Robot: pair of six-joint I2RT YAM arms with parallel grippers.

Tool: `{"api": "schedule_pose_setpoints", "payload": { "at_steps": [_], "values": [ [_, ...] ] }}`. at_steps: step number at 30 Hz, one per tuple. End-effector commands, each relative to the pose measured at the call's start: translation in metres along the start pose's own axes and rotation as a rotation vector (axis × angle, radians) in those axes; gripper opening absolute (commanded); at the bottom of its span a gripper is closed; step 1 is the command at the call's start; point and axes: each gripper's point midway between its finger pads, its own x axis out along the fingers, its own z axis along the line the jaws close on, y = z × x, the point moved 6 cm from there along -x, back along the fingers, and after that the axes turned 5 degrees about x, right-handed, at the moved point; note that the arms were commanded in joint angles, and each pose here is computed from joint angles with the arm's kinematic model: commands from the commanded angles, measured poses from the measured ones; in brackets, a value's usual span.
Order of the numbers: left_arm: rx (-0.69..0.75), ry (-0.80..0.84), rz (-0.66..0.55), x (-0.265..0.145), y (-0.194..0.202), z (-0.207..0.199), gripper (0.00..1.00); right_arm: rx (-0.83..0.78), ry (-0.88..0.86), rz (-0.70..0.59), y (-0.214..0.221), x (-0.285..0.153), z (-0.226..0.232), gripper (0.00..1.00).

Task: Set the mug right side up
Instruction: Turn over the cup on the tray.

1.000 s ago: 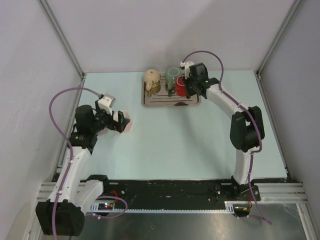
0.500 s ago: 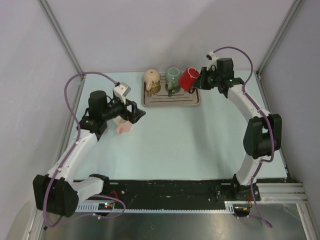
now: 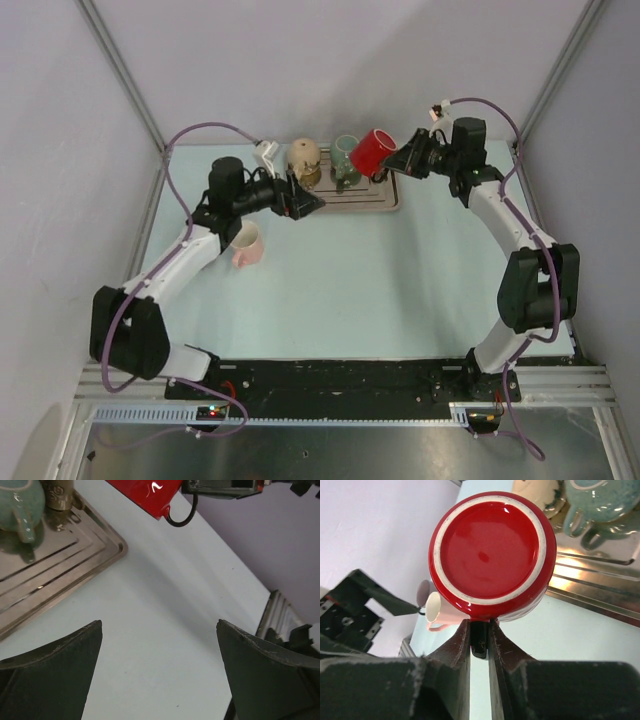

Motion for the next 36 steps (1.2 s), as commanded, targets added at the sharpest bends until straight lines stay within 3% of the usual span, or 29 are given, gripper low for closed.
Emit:
{"api": "schedule_pose_setpoints", "payload": {
  "at_steps": [1,8,17,36],
  "values": [
    [-0.12,0.095,-0.054,0.02,-0.019,-0.021,1.0,-0.108,-0.184,-0.091,-0.024,-0.023,0.053,0.0],
    [-0.295,0.244,-0.032,0.046,-0.008,-0.05,1.0,-0.075,-0.233,-0.081,-0.02,-0.024,0.059,0.0],
    [-0.484,0.395,-0.145,0.056,-0.012,-0.067,0.97,-0.051,-0.338,-0.068,-0.005,-0.025,0.079,0.0],
    [-0.54,0.447,-0.186,0.056,-0.007,-0.08,0.95,0.013,-0.539,-0.031,0.026,-0.03,0.115,0.0]
  ]
}}
